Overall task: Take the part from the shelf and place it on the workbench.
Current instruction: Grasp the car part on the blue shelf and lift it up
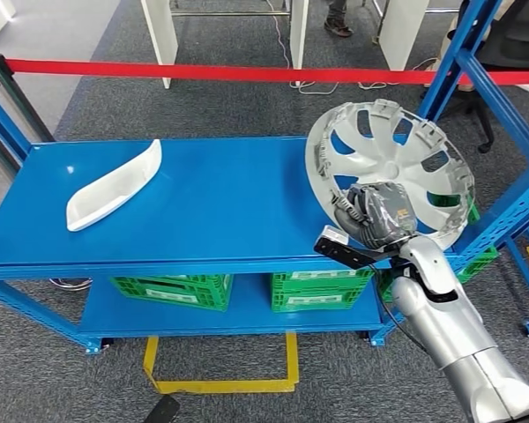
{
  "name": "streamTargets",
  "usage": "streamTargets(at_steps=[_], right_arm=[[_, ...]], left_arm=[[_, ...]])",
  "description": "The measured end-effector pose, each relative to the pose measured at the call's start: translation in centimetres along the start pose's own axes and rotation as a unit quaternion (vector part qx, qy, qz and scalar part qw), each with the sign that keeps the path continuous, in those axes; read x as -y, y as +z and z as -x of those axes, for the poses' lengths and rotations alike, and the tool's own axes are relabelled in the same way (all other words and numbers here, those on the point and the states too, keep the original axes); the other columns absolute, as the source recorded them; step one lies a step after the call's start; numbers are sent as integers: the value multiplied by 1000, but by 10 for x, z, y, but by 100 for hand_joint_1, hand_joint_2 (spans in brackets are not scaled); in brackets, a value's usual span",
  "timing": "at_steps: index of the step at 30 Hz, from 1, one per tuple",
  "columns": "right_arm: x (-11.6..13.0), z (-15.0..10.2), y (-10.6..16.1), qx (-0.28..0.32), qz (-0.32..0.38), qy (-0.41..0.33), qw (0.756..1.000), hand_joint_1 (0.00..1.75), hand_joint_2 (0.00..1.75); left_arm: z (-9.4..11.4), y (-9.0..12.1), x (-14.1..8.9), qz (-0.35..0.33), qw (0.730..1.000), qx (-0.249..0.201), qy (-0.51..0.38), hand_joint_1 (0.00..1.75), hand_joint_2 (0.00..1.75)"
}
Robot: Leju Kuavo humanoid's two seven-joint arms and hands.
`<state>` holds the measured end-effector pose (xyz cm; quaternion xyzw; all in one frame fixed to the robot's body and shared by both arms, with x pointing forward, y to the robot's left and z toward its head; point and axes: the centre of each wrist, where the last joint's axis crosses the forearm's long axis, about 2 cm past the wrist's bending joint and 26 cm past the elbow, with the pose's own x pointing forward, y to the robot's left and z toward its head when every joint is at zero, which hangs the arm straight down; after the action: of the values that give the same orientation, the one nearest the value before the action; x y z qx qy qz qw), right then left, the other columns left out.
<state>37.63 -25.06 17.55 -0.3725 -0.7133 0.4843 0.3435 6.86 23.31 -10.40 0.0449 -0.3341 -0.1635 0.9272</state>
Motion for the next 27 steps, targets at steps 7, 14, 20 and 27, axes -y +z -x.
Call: streamTargets(at_steps=[7, 14, 20, 27], right_arm=[[5, -1, -1, 15, 12, -9, 1000, 175, 175], [21, -7, -22, 83, 24, -90, 992, 175, 175], [43, -28, -55, 174, -6, -98, 980, 175, 175], [57, -63, -79, 239, -44, -69, 968, 175, 175]], left_arm=[[-1, -1, 0, 4, 1000, 3, -5, 0, 175], [-4, -3, -1, 16, 1000, 8, -20, 0, 175], [-9, -6, -4, 16, 999, 14, -26, 0, 175], [-9, -5, -3, 19, 999, 13, -28, 0, 175]])
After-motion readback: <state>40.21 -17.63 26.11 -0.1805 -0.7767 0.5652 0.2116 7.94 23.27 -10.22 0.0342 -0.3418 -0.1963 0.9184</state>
